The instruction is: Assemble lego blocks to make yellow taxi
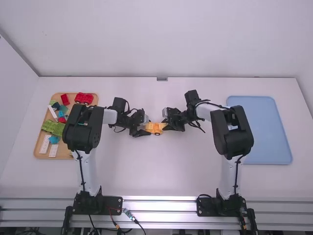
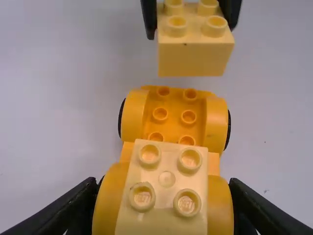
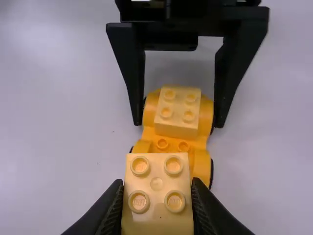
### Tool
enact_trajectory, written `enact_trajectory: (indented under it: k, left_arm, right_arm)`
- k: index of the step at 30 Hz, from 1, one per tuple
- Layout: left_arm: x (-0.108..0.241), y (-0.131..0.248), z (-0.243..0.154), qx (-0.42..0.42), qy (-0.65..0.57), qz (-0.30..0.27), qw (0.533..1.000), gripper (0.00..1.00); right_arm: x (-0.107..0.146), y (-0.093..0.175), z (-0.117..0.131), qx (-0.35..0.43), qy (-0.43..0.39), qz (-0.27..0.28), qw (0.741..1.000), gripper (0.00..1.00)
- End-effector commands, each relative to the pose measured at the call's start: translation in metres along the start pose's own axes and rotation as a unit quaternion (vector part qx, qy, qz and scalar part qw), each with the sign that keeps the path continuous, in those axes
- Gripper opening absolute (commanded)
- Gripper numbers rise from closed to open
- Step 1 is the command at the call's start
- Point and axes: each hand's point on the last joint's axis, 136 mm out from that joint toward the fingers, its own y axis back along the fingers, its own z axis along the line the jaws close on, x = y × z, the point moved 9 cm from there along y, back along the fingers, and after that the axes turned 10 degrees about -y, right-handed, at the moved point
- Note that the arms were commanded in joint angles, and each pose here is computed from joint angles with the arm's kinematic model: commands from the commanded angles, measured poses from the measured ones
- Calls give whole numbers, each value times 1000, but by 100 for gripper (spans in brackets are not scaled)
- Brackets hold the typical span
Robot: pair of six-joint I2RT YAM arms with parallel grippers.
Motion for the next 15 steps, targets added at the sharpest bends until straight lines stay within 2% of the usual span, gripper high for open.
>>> enact_trajectory:
  k: [1, 4, 7, 15]
  left_arm:
    - [5, -1, 0, 3, 4, -8, 1000, 68]
    - [5, -1, 0, 3, 4, -9, 1000, 68]
    - [5, -1, -1, 4, 4, -8, 1000, 68]
    - [5, -1, 0, 3, 5, -8, 1000, 69]
  right_arm:
    - [-5, -7, -2, -5, 1, 2, 1000, 9]
    - [-5, -8, -2, -3, -1, 9, 1000, 8]
    - [-4, -10, -11, 25, -48, 8, 998, 3]
    - [4, -17, -10, 43, -67, -17, 997, 2]
